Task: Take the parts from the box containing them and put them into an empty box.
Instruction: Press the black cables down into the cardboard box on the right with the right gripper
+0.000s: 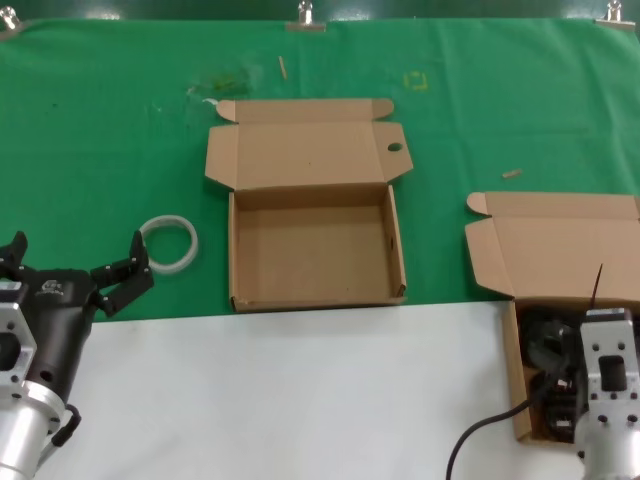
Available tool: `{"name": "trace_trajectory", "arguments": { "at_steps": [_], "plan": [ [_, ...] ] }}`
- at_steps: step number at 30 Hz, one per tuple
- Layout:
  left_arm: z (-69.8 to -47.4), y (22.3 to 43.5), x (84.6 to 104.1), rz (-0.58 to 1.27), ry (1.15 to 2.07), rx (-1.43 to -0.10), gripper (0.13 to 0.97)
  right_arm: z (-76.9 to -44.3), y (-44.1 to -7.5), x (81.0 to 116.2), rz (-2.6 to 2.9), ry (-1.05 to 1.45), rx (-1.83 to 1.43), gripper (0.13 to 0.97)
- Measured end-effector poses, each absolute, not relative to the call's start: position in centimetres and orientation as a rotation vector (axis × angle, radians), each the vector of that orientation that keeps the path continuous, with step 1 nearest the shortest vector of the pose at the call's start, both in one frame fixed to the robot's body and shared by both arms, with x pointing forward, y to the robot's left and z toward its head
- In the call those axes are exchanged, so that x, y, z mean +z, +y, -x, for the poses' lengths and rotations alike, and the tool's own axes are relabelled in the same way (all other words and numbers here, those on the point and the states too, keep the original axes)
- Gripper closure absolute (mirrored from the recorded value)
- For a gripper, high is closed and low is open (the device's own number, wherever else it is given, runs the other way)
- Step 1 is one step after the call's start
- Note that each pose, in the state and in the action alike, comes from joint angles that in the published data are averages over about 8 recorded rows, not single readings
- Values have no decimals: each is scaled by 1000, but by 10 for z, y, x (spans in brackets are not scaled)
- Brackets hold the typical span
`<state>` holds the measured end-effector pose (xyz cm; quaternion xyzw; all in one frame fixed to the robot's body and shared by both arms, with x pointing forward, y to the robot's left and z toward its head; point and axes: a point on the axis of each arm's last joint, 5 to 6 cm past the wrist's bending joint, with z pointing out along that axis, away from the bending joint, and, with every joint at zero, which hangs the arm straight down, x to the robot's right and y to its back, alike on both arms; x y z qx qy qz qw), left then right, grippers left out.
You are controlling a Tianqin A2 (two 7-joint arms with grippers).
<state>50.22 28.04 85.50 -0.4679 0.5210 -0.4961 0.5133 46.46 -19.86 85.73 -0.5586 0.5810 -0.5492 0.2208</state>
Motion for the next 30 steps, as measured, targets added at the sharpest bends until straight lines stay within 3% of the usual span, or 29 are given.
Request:
{"name": "trace_trajectory", "arguments": {
  "at_steps": [12,30],
  "plan": [
    [-502,280,855,1125,1253,-1193,132,-495,-211,864,2116,1569,-1671,130],
    [-502,280,855,1125,1253,-1193,132,-531,-231,867,2688,1168,-1518,130]
  ]
}}
